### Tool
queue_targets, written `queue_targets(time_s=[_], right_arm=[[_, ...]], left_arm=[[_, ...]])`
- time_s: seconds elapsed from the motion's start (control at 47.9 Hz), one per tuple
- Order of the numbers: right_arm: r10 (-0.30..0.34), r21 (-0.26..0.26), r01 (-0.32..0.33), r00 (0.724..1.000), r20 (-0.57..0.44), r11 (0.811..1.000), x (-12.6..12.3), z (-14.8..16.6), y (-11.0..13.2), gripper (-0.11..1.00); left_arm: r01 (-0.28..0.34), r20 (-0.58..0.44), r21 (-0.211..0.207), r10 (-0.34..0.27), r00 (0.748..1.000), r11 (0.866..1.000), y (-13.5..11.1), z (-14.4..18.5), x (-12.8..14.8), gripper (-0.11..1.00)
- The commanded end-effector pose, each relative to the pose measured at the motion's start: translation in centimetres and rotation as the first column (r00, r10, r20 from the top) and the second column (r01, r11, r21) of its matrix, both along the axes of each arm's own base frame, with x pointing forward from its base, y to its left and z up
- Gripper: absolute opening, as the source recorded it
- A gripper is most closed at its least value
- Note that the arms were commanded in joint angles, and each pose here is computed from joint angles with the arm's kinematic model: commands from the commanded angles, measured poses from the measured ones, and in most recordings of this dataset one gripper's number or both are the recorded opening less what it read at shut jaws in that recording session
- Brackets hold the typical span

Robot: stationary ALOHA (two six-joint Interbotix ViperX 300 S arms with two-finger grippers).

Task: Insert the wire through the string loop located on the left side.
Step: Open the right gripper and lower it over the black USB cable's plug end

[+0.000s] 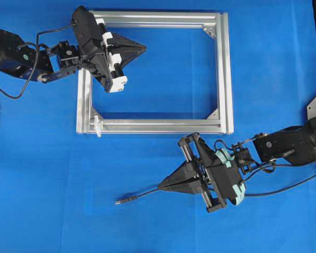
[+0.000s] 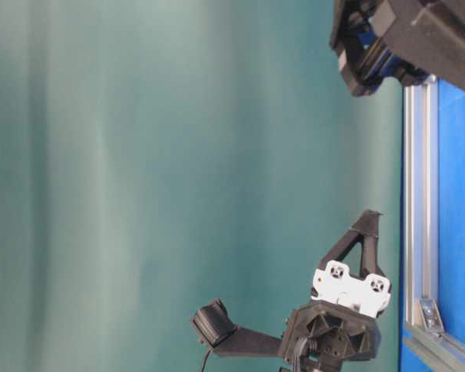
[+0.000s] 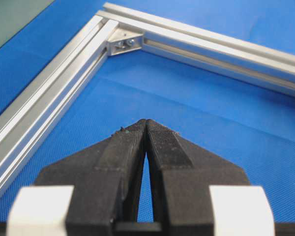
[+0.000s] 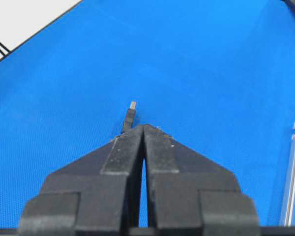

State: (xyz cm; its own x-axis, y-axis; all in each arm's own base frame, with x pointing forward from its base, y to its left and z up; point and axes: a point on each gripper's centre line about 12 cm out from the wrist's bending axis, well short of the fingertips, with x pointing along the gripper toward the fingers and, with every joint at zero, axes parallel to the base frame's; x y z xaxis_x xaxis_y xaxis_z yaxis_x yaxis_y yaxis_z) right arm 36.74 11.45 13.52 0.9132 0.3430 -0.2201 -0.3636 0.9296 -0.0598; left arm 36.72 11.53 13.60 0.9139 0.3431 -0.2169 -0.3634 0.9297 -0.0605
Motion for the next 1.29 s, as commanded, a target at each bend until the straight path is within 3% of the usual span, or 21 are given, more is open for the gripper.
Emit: queue_targets(time_s=[0.0, 0.689, 0.793, 1.044, 1.273], right_arm=[[-0.002, 0.021, 0.001, 0.999, 0.045, 1.000, 0.46, 1.61, 0.22, 0.01], [-0.010, 0.053, 0.010, 1.000, -0.001, 0.999, 0.92, 1.66, 0.41, 0.01], [-0.013, 0.068, 0.014, 1.000, -0.007, 0.998, 0.92, 1.66, 0.41, 0.17], [-0.017, 0.072, 0.018, 1.000, -0.011, 0.997, 0.91, 1.63, 0.42, 0.88], [-0.025, 0.076, 0.026, 1.000, -0.019, 0.997, 1.42, 1.30, 0.44, 0.86]], left_arm=[[0.024, 0.023, 0.022, -0.025, 0.999, 0.999, -0.31, 1.65, 0.28, 0.00], [0.023, 0.011, 0.016, -0.024, 1.000, 1.000, -0.31, 1.53, 0.11, 0.00], [0.023, 0.013, 0.016, -0.024, 1.000, 1.000, -0.31, 1.59, 0.10, 0.00], [0.023, 0.008, 0.015, -0.024, 1.000, 1.000, -0.33, 1.44, 0.03, 0.00], [0.023, 0.010, 0.016, -0.024, 1.000, 1.000, -0.33, 1.50, 0.02, 0.00]])
